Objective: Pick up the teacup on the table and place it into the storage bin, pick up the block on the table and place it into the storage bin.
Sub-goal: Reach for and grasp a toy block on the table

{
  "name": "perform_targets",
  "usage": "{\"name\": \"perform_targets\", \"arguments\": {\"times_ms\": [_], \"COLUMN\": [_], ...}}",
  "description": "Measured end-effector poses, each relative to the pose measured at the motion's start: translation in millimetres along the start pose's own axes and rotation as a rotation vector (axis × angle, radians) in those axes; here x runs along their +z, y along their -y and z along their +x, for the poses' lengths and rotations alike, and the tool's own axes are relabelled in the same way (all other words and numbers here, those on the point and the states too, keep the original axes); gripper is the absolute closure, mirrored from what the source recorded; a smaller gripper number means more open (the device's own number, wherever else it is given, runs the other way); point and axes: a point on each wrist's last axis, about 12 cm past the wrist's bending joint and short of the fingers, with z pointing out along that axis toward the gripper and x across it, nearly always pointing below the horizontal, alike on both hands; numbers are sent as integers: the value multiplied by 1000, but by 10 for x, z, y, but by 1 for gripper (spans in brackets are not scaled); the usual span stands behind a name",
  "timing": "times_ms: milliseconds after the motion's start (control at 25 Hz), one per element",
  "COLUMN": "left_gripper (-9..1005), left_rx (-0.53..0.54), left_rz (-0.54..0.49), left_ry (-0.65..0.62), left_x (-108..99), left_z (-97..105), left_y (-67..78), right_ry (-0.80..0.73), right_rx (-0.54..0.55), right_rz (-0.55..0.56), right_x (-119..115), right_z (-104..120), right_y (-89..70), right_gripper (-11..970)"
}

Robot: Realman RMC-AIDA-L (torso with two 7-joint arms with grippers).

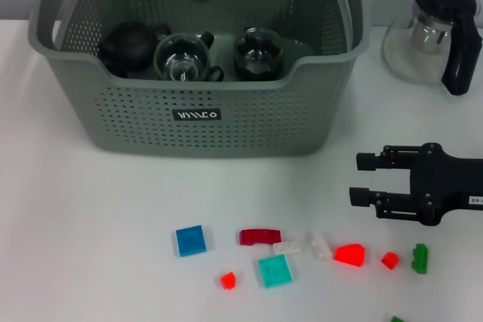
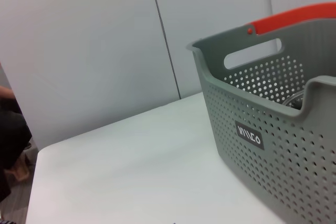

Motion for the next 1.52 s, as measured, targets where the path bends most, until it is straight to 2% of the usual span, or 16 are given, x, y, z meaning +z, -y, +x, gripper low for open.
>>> {"name": "perform_targets", "arguments": {"times_ms": [160, 200, 240, 280, 320, 400, 520, 720, 1000, 1520], "left_gripper": [922, 921, 920, 919, 919, 917, 914, 910, 904, 894], "left_rx": [151, 225, 270, 270, 375, 517, 572, 568, 551, 414], "left_rz": [-85, -127, -145, -145, -202, -259, -268, -270, -260, -185], "left_ry": [-228, -308, -356, -356, -459, -600, -665, -678, -703, -719], "left_x": [326, 443, 515, 515, 672, 872, 932, 897, 892, 884], "left_z": [65, 121, 165, 165, 266, 386, 431, 373, 393, 357], "left_y": [12, 14, 28, 28, 51, 116, 136, 103, 32, -107], "right_ry": [0, 1, 0, 0, -1, -1, 0, 3, 3, 1], "right_rx": [7, 10, 11, 12, 13, 15, 15, 14, 14, 13], "right_rz": [1, 1, 2, 2, 2, 3, 5, 6, 2, 5], "right_x": [8, 8, 6, 5, 3, -3, -11, -6, 7, 34], "right_z": [21, 27, 31, 34, 38, 45, 47, 40, 31, 20], "right_y": [-6, -8, -8, -9, -11, -13, -12, -9, -6, 9], "right_gripper": [307, 307, 307, 307, 307, 307, 307, 307, 308, 308]}}
